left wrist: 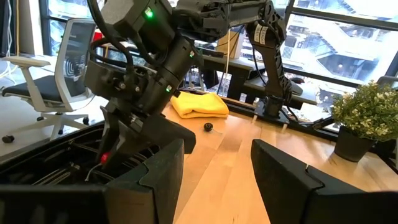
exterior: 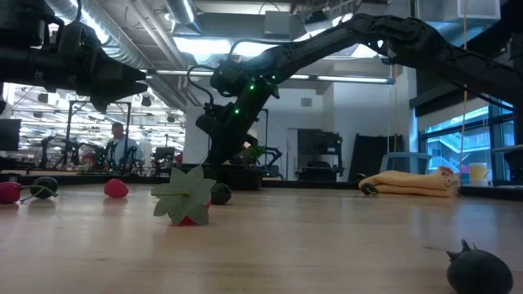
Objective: Pick and placing Produce into tupperware
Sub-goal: Put the right red cherry into the black bin
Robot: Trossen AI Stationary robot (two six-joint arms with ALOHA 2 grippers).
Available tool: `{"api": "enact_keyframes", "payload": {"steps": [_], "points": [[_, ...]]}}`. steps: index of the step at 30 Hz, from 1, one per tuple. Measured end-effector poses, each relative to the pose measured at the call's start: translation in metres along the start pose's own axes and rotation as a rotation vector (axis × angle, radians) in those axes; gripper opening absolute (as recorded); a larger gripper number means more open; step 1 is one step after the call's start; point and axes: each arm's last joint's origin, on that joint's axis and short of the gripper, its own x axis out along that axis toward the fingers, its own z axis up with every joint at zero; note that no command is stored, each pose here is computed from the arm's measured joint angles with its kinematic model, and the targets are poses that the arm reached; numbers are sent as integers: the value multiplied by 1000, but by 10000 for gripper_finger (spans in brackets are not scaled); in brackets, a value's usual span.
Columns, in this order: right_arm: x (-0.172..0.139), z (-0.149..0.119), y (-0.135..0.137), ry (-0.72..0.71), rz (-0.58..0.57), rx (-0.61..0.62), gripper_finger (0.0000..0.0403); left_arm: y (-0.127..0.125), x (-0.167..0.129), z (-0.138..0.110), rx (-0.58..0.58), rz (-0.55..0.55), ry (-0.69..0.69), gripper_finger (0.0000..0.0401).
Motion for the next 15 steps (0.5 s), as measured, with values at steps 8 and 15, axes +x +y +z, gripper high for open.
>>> {"api": "enact_keyframes", "payload": {"steps": [8,15], "points": [[0,0,0,-2,-1,3,90,0,0,0,0,0,0,182],[0,0,0,-1,-1,3,90,0,0,0,0,0,0,182]]}}
